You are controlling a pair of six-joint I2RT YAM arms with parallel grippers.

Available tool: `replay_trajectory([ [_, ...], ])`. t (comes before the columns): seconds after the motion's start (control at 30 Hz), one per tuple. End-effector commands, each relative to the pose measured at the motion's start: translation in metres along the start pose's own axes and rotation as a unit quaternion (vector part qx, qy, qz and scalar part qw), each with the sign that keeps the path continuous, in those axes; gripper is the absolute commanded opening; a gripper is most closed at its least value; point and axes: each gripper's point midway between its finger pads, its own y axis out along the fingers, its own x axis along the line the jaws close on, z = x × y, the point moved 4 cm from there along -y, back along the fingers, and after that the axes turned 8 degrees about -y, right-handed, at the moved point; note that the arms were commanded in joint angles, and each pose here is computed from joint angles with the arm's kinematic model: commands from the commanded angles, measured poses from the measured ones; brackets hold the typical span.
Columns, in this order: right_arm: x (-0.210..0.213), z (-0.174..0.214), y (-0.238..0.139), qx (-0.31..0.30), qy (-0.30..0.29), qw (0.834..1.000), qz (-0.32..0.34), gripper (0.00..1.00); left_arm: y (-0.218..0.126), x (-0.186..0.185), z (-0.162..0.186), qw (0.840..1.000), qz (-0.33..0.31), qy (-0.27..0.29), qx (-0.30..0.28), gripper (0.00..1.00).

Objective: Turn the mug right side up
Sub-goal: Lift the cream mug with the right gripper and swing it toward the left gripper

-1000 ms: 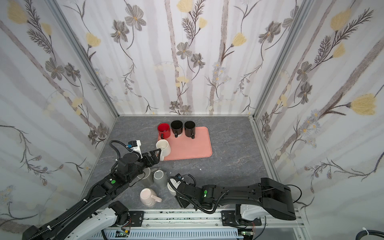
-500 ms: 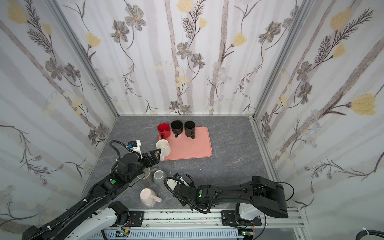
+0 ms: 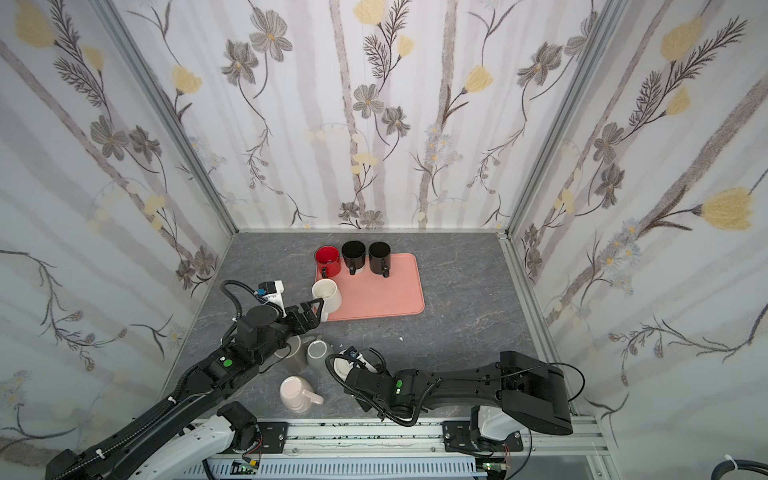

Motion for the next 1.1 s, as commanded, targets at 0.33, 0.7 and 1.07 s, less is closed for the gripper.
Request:
replay_trajectory([
  [0.33, -0.059, -0.060, -0.054, -0.162, 0.110, 0.981, -0.006, 0.00, -0.005, -0.028, -0.010, 0.996, 0.088, -0.017, -0.018, 1.00],
  [0.7, -0.113, -0.150, -0.124, -0.421, 0.205, 0.882, -0.045, 0.00, -0.019, -0.057, -0.017, 0.977, 0.204, -0.050, -0.031, 1.00],
  [1.07, -0.115, -0.191, -0.173, -0.569, 0.219, 0.779, -0.147, 0.00, -0.040, -0.084, -0.013, 0.935, 0.349, -0.053, -0.028, 1.00],
])
